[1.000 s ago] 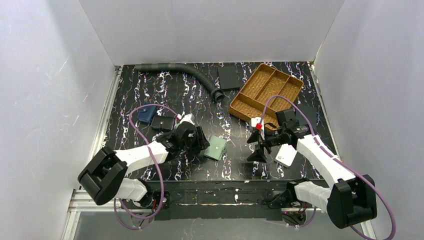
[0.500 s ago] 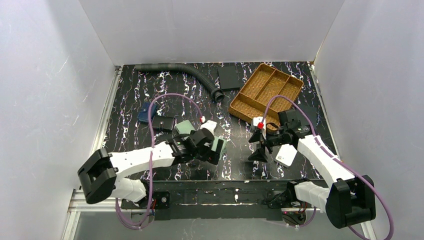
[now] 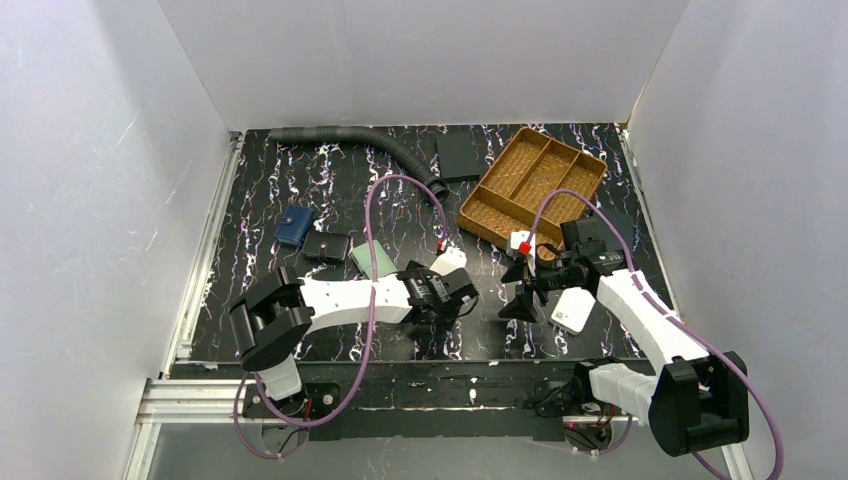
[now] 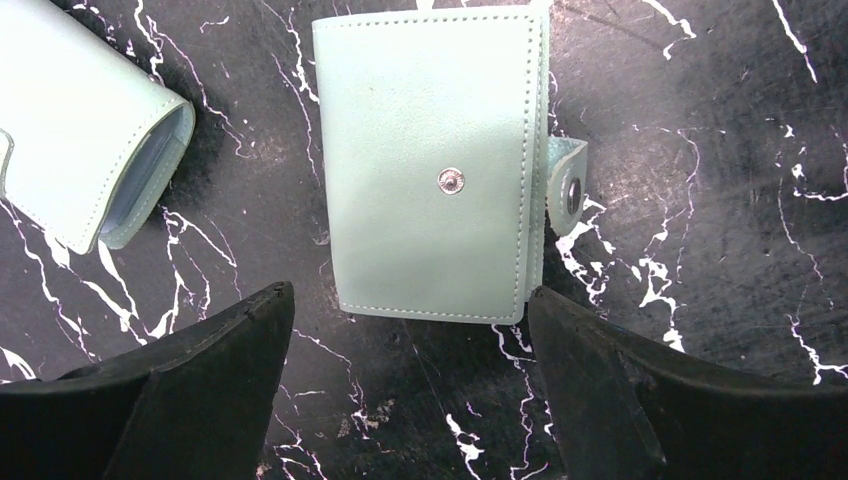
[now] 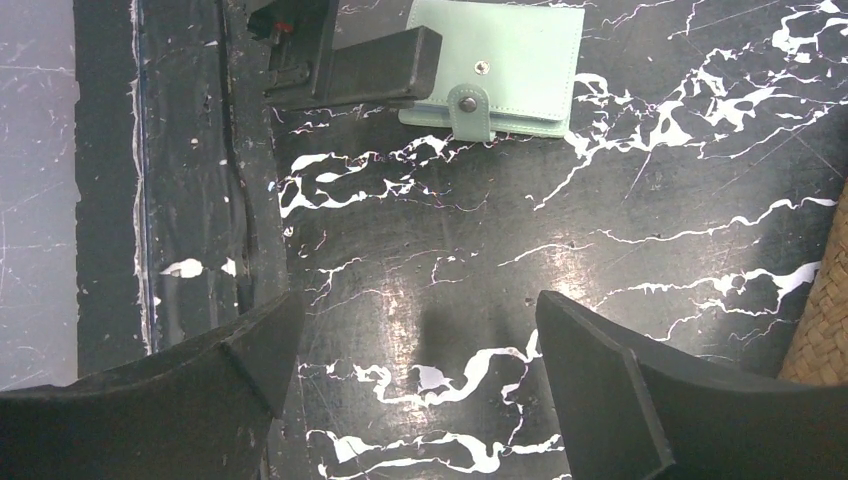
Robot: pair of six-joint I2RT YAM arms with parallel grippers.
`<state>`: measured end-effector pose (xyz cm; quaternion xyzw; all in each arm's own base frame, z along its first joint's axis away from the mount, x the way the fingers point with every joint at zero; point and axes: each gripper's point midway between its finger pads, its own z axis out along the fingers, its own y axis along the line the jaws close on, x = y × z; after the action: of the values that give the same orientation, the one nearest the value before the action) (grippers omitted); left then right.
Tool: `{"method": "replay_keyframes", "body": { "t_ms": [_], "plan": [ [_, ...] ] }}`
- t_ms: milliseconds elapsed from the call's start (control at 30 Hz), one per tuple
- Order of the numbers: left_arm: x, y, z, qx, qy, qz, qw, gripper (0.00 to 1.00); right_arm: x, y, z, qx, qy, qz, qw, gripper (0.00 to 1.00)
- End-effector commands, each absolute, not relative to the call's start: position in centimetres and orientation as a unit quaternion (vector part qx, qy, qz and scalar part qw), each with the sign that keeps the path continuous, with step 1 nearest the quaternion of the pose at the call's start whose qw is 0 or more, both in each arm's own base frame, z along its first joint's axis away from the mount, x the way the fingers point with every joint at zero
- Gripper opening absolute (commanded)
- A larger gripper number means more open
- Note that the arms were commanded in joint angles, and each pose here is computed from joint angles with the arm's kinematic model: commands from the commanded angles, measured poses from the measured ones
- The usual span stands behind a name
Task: Take the credit cards out of the card holder
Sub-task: Open the card holder at the center of the board.
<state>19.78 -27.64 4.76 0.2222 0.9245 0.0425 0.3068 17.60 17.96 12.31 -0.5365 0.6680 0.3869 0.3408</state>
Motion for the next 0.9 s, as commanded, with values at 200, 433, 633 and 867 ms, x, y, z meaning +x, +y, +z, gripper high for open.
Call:
{"method": "replay_keyframes", "body": {
  "t_ms": [200,433,633,867],
  "plan": [
    [20.6,-28.8,4.8,0.227,0.919,0.050,0.319,0.76,17.5,18.0,12.9,-0.537,0.656,0.393,0.356,0.95],
    [20.5,-29.1,4.2,0.229,0.920,0.037,0.315,0.65,17.6,17.9,13.0,-0.535,0.657,0.393,0.357,0.95],
    [20.4,-29.2,3.7,0.225,0.925,0.020,0.305,0.48,17.6,17.9,13.1,-0.535,0.656,0.394,0.358,0.95],
    [20.2,-28.7,4.2,0.221,0.928,0.002,0.299,0.16,17.6,17.8,13.1,-0.533,0.657,0.395,0.358,0.95]
  ]
}}
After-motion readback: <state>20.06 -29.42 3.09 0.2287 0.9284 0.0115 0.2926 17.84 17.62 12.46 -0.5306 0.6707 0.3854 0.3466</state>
